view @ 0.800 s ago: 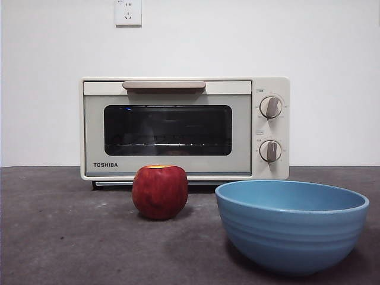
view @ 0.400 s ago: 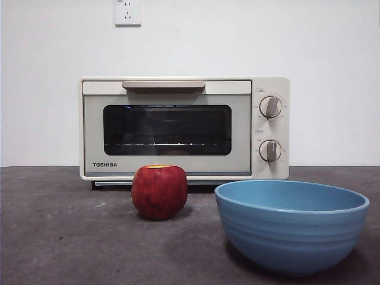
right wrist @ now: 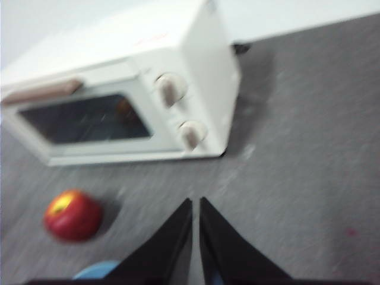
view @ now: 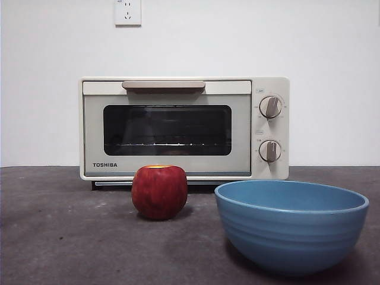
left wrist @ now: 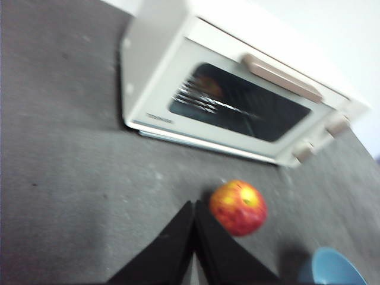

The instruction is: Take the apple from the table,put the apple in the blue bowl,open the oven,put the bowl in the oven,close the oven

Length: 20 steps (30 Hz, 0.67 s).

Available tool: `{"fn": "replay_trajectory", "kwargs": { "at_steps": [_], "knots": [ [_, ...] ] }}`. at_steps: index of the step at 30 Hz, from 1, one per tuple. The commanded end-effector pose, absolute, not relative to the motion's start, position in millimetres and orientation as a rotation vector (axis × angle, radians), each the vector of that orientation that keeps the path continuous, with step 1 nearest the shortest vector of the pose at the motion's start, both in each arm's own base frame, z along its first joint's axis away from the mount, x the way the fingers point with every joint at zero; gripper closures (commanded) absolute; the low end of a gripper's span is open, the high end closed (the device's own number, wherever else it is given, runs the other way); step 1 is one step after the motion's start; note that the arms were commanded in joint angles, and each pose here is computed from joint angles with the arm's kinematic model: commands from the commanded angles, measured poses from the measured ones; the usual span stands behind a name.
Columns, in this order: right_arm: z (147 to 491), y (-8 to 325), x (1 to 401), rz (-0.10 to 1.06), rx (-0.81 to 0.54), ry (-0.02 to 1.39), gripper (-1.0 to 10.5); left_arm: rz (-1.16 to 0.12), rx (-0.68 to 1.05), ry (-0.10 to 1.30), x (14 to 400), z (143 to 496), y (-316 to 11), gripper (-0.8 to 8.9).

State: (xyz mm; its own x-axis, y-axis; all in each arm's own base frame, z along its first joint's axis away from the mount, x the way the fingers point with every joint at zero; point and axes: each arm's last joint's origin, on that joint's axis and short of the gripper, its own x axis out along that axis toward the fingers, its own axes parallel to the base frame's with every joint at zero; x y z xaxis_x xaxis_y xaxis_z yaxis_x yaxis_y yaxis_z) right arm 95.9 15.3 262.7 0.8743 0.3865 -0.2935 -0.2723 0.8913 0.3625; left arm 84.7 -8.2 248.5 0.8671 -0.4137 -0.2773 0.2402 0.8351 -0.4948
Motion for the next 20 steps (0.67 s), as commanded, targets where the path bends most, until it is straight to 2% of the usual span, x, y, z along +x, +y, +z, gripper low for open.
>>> {"fn": "replay_trajectory", "kwargs": {
  "at_steps": [1,4,10,13,18,19,20],
  "knots": [
    [280,20,105,0.448,0.229,0.449,9.4,-0.428,-0.391,0.408,87,267,-10,8.06],
    [293,26,113,0.548,0.163,0.554,9.4,-0.52,-0.384,0.475,92,279,-14,8.06],
    [307,43,122,0.694,0.034,0.739,9.4,-0.623,-0.317,0.637,97,290,-23,8.06],
    [308,53,124,0.756,-0.025,0.776,9.4,-0.658,-0.293,0.686,99,291,-27,8.06],
    [305,65,125,0.784,-0.092,0.784,9.4,-0.678,-0.285,0.703,103,291,-29,8.06],
    [306,66,126,0.785,-0.087,0.768,9.2,-0.678,-0.285,0.703,103,291,-29,8.06],
    [307,66,127,0.784,-0.081,0.758,8.4,-0.678,-0.285,0.703,103,291,-29,8.06]
  ]
}}
